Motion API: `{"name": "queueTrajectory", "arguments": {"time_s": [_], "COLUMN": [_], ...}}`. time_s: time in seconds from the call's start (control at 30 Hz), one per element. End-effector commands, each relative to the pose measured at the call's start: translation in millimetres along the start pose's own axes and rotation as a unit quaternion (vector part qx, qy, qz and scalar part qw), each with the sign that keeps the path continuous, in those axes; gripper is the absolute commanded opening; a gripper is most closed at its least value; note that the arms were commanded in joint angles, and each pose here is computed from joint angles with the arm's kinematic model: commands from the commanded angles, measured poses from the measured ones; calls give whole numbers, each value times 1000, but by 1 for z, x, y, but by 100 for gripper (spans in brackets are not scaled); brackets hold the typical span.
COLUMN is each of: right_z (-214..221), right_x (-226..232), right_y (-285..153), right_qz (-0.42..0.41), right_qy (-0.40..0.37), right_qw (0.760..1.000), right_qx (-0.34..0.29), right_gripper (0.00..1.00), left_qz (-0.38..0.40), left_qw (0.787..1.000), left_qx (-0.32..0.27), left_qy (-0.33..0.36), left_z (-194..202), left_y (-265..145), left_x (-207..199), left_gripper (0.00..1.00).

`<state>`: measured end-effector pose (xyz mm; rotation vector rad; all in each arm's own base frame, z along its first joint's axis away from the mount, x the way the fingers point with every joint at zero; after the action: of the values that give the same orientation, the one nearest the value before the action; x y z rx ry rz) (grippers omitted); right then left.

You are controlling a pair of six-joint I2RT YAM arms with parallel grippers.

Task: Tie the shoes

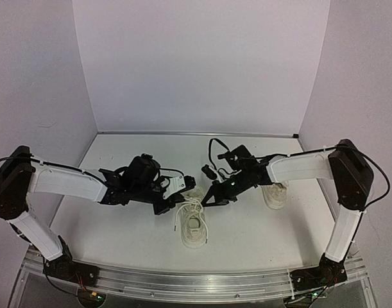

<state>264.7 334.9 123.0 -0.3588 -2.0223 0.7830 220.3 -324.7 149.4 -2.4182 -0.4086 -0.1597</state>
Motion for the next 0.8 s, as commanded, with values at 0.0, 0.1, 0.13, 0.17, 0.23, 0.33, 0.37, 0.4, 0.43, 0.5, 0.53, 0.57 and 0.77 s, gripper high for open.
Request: {"name": "queueTrajectory", "arguments": {"time_s": [0.0,0.1,0.13,0.17,0.23,0.33,0.37,0.4,0.43,0.5,0.53,0.57,0.77], "right_z": [-2,2,2,3,5,8,9,10,11,13,15,16,21], "right_x": [1,-4,-5,-6,-9,-12,-13,-14,-15,-17,-18,-19,-27], "right_y": [-14,-16,-16,-17,-19,-21,-22,-22,-23,-24,-24,-24,-26], "right_qz": [21,30,32,35,39,45,47,48,50,53,55,57,69], "right_qy": [-11,-8,-7,-6,-3,-1,0,1,2,3,4,5,11], "right_qw": [1000,999,999,999,999,999,999,999,999,998,998,998,997], "right_qx": [-19,-19,-19,-19,-20,-20,-20,-19,-19,-17,-16,-15,-13], "right_gripper": [0,0,0,0,0,0,0,0,0,0,0,0,0], "left_qz": [-26,-34,-36,-38,-43,-47,-48,-49,-49,-53,-56,-59,-92], "left_qw": [999,999,999,999,999,998,998,998,997,997,997,996,992], "left_qx": [-8,0,3,6,13,31,34,37,40,47,49,54,77], "left_qy": [-17,-21,-23,-24,-27,-31,-32,-33,-34,-36,-37,-39,-49], "left_z": [-7,-3,-1,0,2,7,8,9,10,13,14,15,23], "left_y": [-14,-17,-18,-19,-20,-20,-20,-20,-20,-20,-19,-19,-16], "left_x": [8,8,8,8,9,9,9,9,9,9,10,10,17], "left_gripper": [0,0,0,0,0,0,0,0,0,0,0,0,0]}}
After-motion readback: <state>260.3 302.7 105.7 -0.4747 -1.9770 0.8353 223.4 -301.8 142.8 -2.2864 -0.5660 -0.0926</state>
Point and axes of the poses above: each gripper's point midway between its finger pads, its own y axis out along the fingers, its own x axis along the line the jaws close on, z = x × y, the point moved 6 cm from there along -y, back along the fingers, and after that the axes turned 3 degrees about -y, right-handed, at the moved point
